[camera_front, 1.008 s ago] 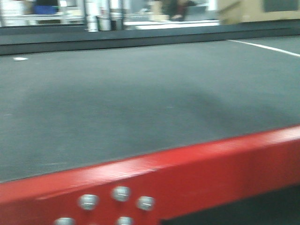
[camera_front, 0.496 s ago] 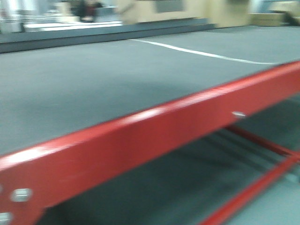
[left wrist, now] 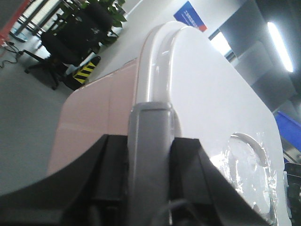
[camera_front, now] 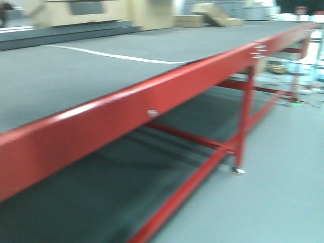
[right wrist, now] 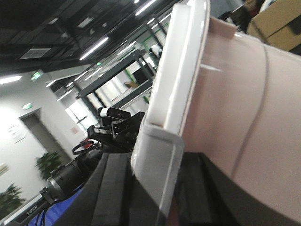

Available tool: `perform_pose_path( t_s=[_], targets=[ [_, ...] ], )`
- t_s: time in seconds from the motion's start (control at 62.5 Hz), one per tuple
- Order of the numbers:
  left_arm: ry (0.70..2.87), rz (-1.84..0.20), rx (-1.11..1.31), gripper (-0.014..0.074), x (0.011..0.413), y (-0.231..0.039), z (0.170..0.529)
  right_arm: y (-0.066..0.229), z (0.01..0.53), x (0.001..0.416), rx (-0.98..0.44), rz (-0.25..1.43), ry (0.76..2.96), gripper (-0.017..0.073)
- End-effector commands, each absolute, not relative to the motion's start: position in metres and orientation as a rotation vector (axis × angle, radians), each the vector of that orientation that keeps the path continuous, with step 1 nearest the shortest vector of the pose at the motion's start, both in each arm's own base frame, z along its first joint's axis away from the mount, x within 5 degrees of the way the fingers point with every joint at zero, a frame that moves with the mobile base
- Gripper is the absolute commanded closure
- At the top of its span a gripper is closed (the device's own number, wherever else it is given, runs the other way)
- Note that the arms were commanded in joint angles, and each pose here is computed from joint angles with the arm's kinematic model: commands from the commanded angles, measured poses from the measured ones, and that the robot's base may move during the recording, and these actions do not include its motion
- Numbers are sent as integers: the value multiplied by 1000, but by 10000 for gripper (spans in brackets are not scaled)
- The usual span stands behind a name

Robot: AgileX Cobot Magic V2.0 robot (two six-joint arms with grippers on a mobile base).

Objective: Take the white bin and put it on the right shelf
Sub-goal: 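Hold the bin with both grippers while the base turns away from the table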

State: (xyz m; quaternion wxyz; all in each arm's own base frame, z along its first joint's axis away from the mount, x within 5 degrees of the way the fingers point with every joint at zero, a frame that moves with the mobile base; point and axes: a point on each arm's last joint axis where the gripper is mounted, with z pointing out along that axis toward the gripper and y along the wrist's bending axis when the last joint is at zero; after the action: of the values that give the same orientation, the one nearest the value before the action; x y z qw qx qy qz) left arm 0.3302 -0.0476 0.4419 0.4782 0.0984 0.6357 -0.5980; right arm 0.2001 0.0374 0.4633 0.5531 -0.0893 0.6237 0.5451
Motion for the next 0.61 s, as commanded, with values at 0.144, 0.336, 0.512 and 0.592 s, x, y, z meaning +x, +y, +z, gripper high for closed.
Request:
perform_pose_path(
  t_s=[0.144,0.336,0.512,0.592],
  targets=[
    [1382,-1594,433,692,295,-59,479,46,487,178,-336,1402,1325,382],
    [1382,-1594,433,692,295,-59,479,46,487,178,-336,1402,1325,382],
    [1382,-1594,433,692,295,-59,479,46,487,178,-336,1402,1325,382],
    [1382,-1594,433,692,295,-59,479,46,487,178,-336,1402,1325,382]
  ],
)
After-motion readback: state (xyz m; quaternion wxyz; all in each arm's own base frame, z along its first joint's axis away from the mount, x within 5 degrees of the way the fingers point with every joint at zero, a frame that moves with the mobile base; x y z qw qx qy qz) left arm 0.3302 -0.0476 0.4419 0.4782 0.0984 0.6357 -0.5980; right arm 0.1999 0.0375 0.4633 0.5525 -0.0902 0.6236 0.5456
